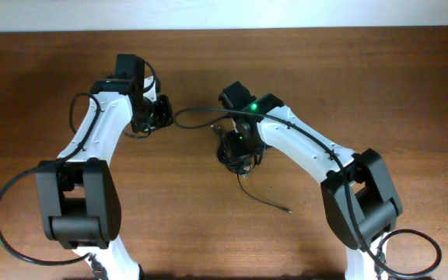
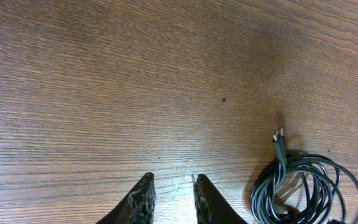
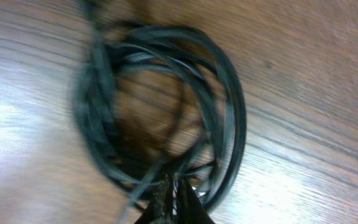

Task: Untangle cables
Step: 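Grasp the black cable bundle with the right gripper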

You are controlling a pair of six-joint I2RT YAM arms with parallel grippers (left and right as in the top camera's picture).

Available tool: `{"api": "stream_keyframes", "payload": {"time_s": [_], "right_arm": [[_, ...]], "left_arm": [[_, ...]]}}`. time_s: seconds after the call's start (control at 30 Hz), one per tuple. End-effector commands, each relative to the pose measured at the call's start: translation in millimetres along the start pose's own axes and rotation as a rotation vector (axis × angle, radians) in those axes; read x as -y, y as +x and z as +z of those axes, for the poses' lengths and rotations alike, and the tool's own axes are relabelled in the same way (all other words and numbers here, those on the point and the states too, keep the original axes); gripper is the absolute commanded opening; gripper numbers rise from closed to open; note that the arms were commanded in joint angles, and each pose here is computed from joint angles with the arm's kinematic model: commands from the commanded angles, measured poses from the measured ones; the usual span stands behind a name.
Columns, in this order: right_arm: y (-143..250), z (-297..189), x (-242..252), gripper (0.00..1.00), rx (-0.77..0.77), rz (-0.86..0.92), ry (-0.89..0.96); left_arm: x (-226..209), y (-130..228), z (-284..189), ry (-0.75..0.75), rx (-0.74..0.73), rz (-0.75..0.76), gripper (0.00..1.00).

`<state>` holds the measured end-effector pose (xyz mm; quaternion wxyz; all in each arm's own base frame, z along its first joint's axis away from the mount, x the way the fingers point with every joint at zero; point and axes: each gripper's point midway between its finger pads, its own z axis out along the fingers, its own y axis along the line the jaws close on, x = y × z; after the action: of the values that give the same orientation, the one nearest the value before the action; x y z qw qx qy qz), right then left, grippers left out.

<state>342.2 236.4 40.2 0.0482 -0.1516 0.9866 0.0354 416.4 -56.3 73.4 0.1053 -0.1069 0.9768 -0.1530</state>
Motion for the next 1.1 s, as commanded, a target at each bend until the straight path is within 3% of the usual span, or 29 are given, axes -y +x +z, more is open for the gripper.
{"api": "stream_keyframes", "payload": {"time_s": [0.0, 0.07, 0.17, 0.2, 0.27, 0.53, 0.6, 0.67, 0.77, 0.93, 1.07], "right_arm": [[9, 14, 44, 0.07, -0.032, 0.050, 0.137], [13, 11, 45, 0.16, -0.063, 0.071, 0.096], [6, -4, -11, 0.16, -0.082, 0.010, -0.223], [3, -9, -30, 0.21, -0.067, -0.041, -0.324], [2, -7, -31, 0.26, -0.061, -0.047, -0.311], [20, 32, -32, 0.33, -0.040, -0.095, -0.239], [26, 42, -28, 0.33, -0.037, -0.110, -0.192], [26, 45, -31, 0.17, -0.026, -0.121, -0.187], [24, 39, -40, 0.17, -0.025, -0.124, -0.240], [-2, 9, -52, 0.47, 0.064, -0.138, -0.276], [-2, 11, -54, 0.49, 0.067, -0.144, -0.273]], "left_arm": [[0, 3, 5, 0.007, -0.017, -0.003, 0.25], [0, 3, 5, 0.007, -0.017, -0.003, 0.30], [0, 3, 5, 0.007, -0.017, -0.003, 0.31], [0, 3, 5, 0.007, -0.017, -0.003, 0.29], [0, 3, 5, 0.007, -0.017, -0.003, 0.25], [0, 3, 5, 0.006, -0.017, -0.003, 0.34], [0, 3, 5, 0.006, -0.017, -0.003, 0.36], [0, 3, 5, 0.006, -0.017, -0.002, 0.38], [0, 3, 5, 0.006, -0.017, -0.003, 0.44], [-1, 3, 5, 0.006, -0.016, -0.003, 0.50], [-1, 3, 5, 0.006, -0.016, -0.003, 0.52]]}}
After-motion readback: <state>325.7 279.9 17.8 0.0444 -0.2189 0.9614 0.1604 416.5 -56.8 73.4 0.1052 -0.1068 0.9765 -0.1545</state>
